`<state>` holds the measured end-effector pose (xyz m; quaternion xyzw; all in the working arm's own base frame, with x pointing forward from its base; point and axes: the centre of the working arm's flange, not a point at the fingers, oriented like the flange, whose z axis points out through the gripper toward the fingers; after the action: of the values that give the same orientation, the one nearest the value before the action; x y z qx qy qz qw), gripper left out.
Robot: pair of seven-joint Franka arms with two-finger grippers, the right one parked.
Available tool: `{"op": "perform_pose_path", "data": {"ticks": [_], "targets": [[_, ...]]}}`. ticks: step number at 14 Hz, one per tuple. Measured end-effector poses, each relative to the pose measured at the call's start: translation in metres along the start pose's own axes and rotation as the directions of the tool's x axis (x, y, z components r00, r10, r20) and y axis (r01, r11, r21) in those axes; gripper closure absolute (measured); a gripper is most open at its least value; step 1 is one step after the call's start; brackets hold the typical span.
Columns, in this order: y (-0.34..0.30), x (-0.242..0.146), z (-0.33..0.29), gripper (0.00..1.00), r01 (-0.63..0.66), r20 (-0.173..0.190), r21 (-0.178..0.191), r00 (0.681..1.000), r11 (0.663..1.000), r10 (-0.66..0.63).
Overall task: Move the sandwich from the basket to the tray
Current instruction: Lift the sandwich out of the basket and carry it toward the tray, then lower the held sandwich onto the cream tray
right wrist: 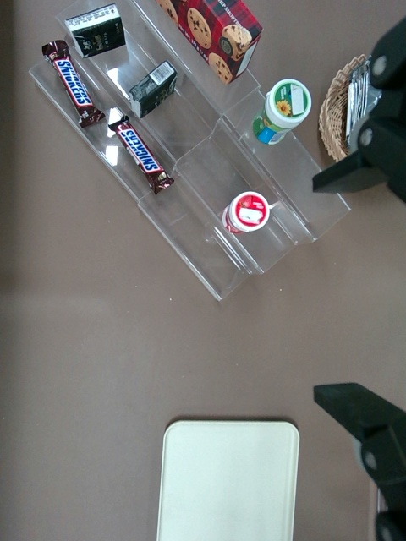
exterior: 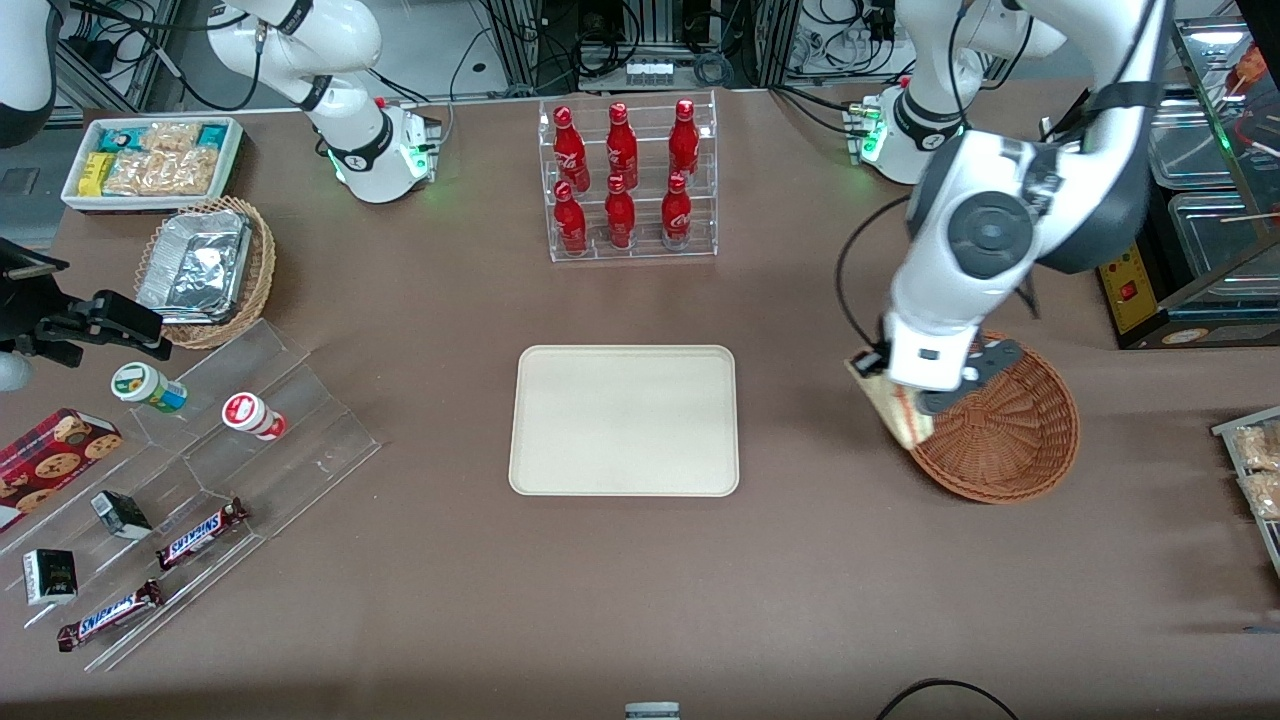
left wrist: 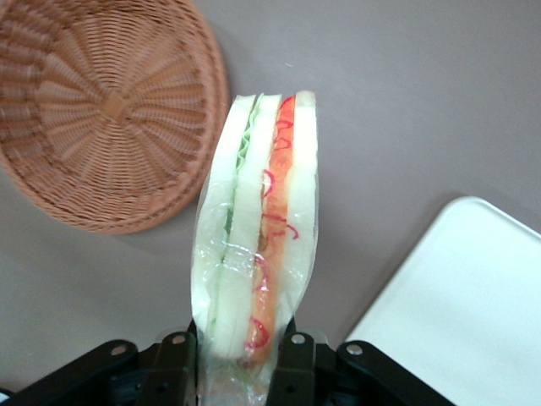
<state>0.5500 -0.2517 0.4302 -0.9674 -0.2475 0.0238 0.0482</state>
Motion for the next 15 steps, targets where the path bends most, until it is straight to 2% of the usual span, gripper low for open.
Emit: {"op": "perform_pose_path", "data": {"ticks": [5,8,11,15], "targets": [[0.099,-0.048,0.028,0.68,-0.126,-0.011,-0.024,0.992,0.992,0.126],[0.144,-0.068,0.057,0.69,-0.18,-0.035,-0.045,0.983,0.983,0.179],[0.167,-0.086,0.073,0.69,-0.219,-0.058,-0.073,0.975,0.973,0.215],[0.187,-0.114,0.099,0.69,-0.273,-0.056,-0.076,0.962,0.959,0.269]]}}
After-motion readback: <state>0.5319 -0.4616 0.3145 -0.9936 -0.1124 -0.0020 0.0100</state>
